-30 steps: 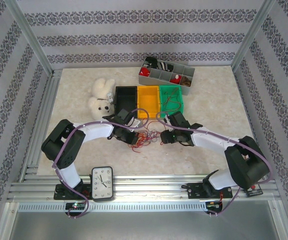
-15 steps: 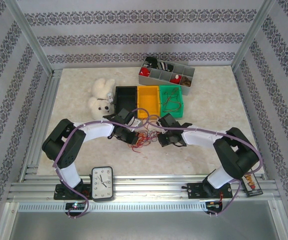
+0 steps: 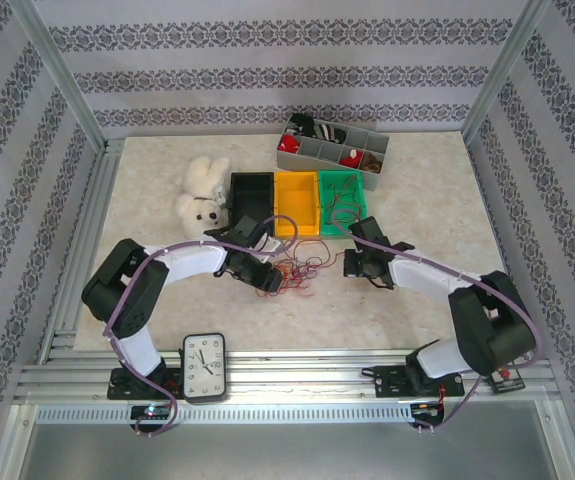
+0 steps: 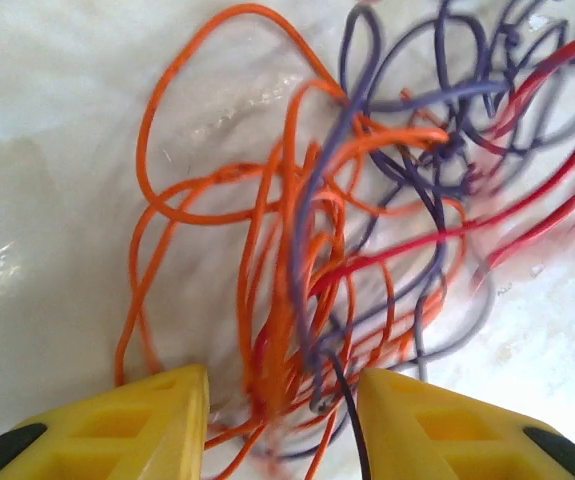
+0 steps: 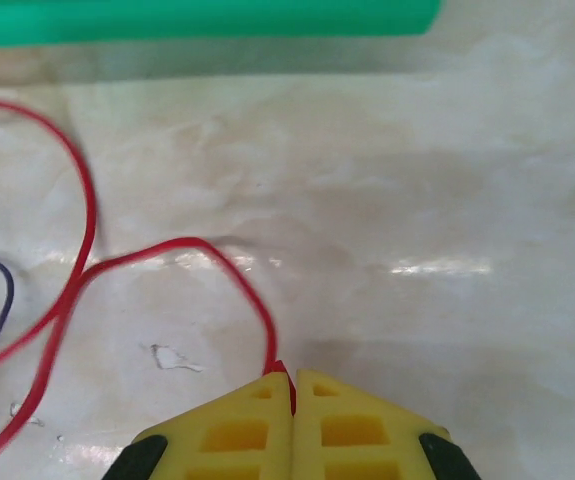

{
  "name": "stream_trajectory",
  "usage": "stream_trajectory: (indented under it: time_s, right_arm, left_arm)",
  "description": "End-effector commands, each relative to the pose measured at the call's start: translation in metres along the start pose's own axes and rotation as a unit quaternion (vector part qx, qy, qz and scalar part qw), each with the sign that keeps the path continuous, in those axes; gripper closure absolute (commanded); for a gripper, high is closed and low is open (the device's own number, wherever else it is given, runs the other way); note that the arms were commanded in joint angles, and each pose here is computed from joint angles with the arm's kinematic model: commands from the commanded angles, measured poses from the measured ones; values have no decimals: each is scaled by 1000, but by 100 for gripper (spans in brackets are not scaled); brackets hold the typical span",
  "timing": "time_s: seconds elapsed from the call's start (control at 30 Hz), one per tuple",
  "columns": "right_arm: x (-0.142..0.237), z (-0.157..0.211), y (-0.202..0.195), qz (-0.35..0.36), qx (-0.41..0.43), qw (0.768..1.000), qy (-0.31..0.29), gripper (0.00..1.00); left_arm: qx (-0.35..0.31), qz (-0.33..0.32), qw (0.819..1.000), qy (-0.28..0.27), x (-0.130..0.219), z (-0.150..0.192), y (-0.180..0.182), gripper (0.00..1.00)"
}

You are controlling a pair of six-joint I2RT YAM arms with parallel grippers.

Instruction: Untangle the cables

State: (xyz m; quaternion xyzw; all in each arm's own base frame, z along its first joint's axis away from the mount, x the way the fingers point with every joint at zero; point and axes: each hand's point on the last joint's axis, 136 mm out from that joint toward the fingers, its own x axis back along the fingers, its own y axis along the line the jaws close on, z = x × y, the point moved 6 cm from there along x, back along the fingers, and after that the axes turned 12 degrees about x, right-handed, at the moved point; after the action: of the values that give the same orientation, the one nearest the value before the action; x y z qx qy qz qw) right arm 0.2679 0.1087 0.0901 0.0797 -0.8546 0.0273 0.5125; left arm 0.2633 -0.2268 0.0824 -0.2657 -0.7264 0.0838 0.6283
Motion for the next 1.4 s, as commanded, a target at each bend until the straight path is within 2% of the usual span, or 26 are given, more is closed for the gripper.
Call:
stream_trajectory:
  time_s: [0.0,0.13,0.33,0.57,0.63,0.73,0.87,0.97,1.17,1.27,1.37]
  right_arm:
    - [5,6,-9,8,-38,999,-2,100]
    - [9,6,-15,14,-51,999,-13,100]
    - [26,-4,-21,12,-70,996,-59,100]
    - [56,-22,-38,2,-112,986,-120,100]
    - [62,-27,-42,-6,-126,983,-133,100]
    - [68,-30,-48,-10,-146,978,-146,100]
    - [72,-33,-54,-15,-160,975,-155,100]
    - [69,-33,-52,-23,-155,976,-150,100]
    - [61,-30,-47,-35,-151,979,-135,100]
    - [59,-31,-45,-38,-149,979,-134,100]
    - [59,-33,-42,-41,-141,980,-134,100]
  left_arm:
    - [-11,30,999,0,17,6,-4,55]
    - [-17,52,998,-18,27,6,-7,54]
    - [4,29,999,-30,20,-3,0,55]
    - [32,-3,999,-17,1,-7,12,59]
    - [40,-3,999,-21,-2,-8,13,63]
    - [54,-1,998,-26,-8,-9,15,77]
    - [69,5,997,-25,-17,-9,14,79]
    - [47,27,998,-30,-12,-9,3,73]
    - [-38,106,991,-77,16,-8,-33,58]
    - [-71,100,990,-66,13,-9,-48,52]
    - [-80,62,993,-67,-1,-17,-51,43]
